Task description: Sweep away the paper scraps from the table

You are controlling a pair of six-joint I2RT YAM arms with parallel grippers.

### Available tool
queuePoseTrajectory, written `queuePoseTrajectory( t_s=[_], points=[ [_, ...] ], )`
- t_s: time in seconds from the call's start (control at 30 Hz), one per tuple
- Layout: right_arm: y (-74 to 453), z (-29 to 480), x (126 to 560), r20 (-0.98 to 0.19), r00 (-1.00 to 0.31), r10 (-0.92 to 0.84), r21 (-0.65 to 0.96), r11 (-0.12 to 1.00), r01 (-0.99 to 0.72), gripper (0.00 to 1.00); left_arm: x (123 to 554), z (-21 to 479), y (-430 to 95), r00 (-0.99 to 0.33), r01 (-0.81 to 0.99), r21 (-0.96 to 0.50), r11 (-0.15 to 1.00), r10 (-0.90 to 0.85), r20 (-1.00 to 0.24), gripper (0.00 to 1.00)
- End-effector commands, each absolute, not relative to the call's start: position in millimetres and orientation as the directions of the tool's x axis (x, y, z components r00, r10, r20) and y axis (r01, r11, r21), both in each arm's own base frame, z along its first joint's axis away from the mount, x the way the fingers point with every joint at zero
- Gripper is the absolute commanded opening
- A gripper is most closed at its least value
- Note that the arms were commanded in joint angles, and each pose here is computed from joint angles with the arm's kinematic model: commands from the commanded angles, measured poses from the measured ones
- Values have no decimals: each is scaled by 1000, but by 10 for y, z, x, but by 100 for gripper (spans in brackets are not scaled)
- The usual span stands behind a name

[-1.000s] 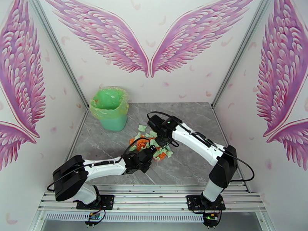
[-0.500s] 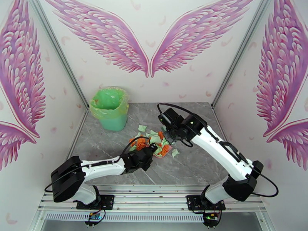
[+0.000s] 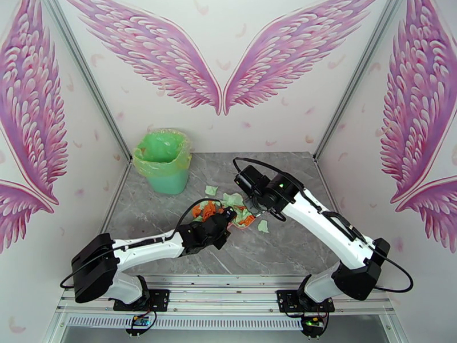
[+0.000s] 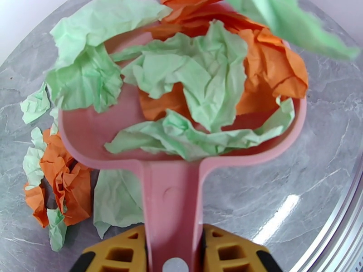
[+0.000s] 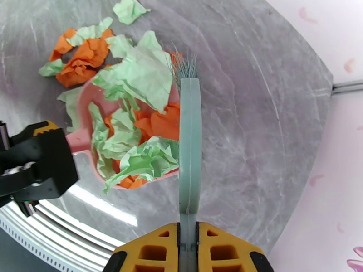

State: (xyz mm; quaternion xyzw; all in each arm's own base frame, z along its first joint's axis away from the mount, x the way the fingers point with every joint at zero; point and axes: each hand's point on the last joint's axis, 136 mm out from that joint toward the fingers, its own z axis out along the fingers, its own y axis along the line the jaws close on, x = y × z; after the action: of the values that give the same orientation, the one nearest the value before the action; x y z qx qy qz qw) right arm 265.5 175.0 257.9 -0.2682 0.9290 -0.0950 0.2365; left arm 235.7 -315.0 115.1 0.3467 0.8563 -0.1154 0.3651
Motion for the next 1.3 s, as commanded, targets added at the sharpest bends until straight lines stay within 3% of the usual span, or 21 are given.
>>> queuePoseTrajectory(
  t_s=[0.0,0.6,1.27],
  points=[
    [1689,2563,2693,-396,-736,-550,-354,830,-430,0,2393,1535,-3227,-459,683,23,730,454,-764,0],
    [1515,2719,2604,-420,-727,-544,-387,832,-398,0,2414,1582,-3171,-460,668,29,743,444,-769,0],
    [1418,2910,2200,-535,-713,-454,-210,888,-408,0,2486,1709,-3104,-434,643,76,762,444,-784,0]
  ],
)
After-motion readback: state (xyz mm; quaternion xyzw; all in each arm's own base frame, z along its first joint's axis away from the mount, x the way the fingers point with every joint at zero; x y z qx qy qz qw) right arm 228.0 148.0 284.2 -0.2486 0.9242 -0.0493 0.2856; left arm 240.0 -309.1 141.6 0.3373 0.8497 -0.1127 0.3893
